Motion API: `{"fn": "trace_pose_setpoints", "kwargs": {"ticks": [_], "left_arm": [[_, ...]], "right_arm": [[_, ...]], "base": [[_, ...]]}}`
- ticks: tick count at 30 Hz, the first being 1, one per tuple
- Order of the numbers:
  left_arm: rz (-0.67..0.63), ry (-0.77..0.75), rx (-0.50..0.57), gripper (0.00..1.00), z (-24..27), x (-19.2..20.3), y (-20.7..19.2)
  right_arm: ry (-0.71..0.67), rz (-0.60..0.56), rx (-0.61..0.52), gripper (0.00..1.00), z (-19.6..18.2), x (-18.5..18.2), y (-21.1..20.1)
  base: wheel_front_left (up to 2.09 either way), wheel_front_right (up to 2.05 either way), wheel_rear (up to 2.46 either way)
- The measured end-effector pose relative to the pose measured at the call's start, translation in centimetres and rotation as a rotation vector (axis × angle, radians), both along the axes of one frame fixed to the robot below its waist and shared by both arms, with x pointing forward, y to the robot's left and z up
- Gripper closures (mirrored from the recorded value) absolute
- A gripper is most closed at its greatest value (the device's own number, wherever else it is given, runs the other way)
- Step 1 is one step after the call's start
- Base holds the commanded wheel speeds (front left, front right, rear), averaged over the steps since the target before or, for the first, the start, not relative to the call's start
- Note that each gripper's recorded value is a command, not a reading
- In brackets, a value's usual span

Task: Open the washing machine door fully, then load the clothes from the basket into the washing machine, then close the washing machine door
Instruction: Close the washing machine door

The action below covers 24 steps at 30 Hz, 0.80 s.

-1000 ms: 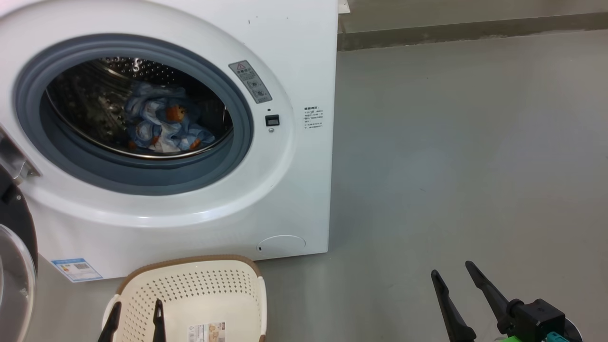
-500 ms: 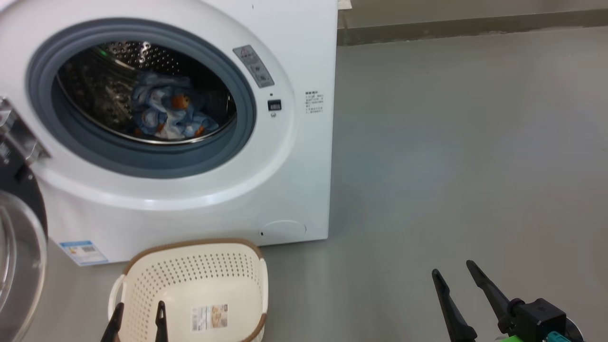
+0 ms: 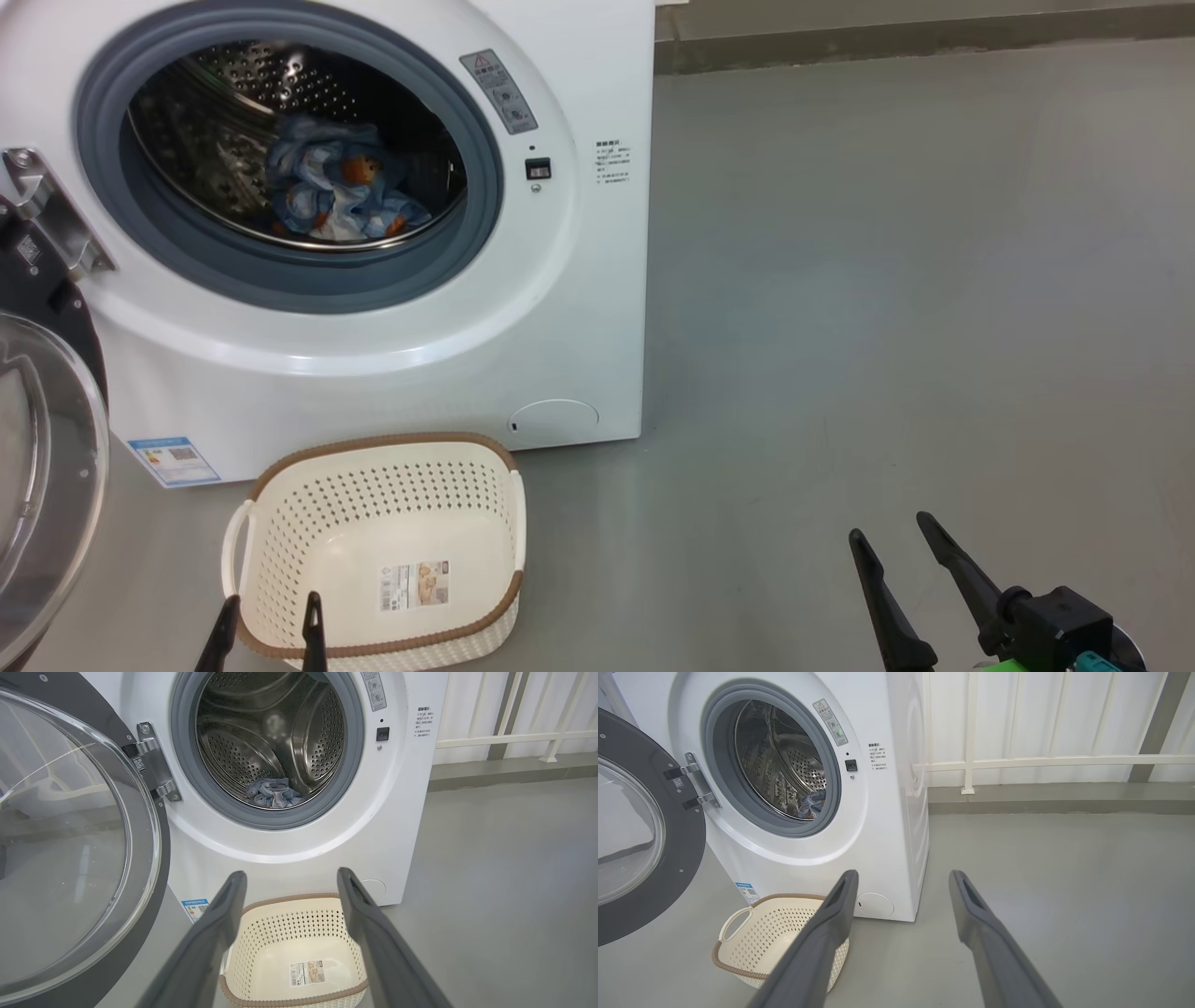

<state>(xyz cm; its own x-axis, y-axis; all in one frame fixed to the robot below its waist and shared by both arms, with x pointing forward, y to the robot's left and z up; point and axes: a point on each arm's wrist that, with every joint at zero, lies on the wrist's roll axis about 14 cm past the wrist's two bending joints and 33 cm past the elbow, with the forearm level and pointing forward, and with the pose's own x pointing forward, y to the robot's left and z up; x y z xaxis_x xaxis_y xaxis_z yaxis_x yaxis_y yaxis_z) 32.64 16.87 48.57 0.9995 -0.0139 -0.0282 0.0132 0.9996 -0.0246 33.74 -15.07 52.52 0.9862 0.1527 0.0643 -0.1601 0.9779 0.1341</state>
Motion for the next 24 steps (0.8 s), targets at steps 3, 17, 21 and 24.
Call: {"fn": "trace_pose_setpoints", "kwargs": {"ticks": [3,17,21,24], "left_arm": [[-0.001,-0.003,0.003,0.00,0.10,0.10,0.04],[0.001,-0.013,0.006,0.00,0.35,0.28,0.16],[0.006,-0.014,0.008,0.00,0.36,0.26,0.23],[0.007,-0.013,0.008,0.00,0.32,0.18,0.26]], "right_arm": [[0.001,0.000,0.000,0.00,-0.03,0.01,0.01],[0.002,0.004,-0.004,0.00,-0.09,0.08,0.15],[0.002,0.006,-0.004,0.00,-0.07,0.11,0.20],[0.000,0.007,-0.005,0.00,-0.03,0.16,0.24]], "base": [[0.00,0.00,0.00],[0.00,0.00,0.00],[0.00,0.00,0.00],[0.00,0.00,0.00]]}}
